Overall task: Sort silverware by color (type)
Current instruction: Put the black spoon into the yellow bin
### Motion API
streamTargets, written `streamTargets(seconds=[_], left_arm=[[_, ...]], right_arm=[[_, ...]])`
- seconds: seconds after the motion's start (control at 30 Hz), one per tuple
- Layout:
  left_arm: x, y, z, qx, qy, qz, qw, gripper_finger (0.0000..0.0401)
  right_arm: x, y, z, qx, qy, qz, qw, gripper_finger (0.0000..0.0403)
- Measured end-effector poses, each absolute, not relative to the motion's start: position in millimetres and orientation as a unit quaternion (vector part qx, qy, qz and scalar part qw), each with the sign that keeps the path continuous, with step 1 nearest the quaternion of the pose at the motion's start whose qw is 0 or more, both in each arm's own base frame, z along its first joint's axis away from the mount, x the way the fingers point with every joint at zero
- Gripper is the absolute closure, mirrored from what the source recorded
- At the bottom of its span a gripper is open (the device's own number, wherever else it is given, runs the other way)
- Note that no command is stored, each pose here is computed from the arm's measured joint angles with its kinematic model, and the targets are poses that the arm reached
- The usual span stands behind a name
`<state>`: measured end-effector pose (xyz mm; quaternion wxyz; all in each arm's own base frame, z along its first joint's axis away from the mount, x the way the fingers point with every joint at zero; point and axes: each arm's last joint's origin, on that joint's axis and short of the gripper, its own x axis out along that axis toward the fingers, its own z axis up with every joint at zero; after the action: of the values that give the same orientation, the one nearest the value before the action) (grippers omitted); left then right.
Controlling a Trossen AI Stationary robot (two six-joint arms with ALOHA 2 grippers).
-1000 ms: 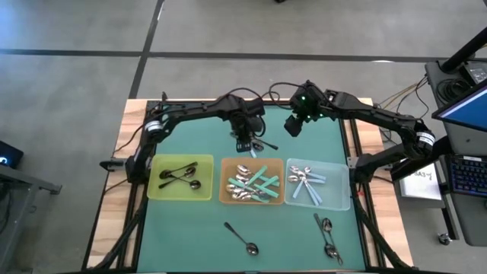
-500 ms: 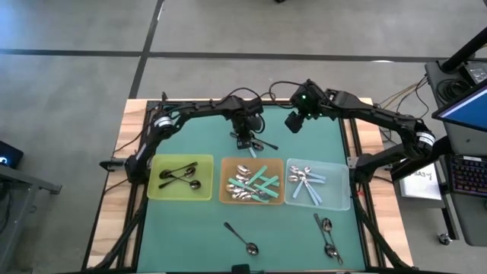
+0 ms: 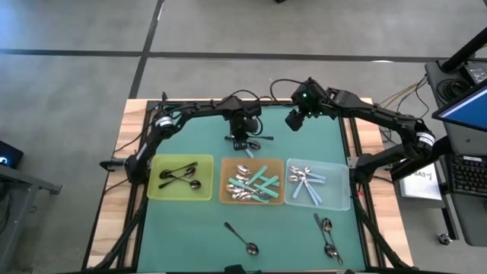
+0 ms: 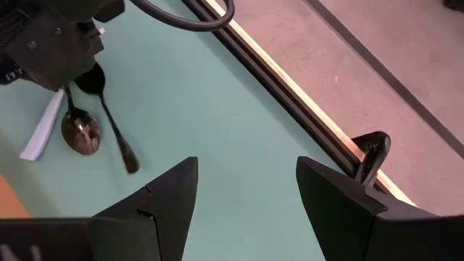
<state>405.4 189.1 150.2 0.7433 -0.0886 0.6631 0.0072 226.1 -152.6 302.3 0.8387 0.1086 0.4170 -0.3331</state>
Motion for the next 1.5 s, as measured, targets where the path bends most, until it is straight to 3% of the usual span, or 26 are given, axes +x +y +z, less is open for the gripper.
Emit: streamTargets(seconds=[0.23, 0.43, 0.6, 0.9, 1.5], left_arm=[[405.8, 190.3, 153.5, -0.097, 0.664, 0.008, 0.742, 0.0320], [421.4, 190.1, 179.6, -0.140, 0.595, -0.054, 0.790, 0.0320], [427.3, 191.7, 187.2, -0.123, 0.580, -0.045, 0.804, 0.0320], [427.7, 192.3, 159.7, -0.121, 0.614, -0.028, 0.779, 0.0320], [426.7, 190.5, 158.7, -0.107, 0.637, 0.010, 0.763, 0.0320]], right_arm=[[226.1, -152.6, 302.1, 0.093, 0.424, -0.325, 0.840, 0.0177], [226.1, -152.6, 302.0, 0.087, 0.426, -0.323, 0.841, 0.0177], [226.1, -152.6, 302.0, 0.079, 0.429, -0.319, 0.842, 0.0177], [226.1, -152.6, 301.9, 0.073, 0.431, -0.316, 0.842, 0.0177], [225.9, -152.5, 301.7, 0.068, 0.435, -0.313, 0.842, 0.0177]])
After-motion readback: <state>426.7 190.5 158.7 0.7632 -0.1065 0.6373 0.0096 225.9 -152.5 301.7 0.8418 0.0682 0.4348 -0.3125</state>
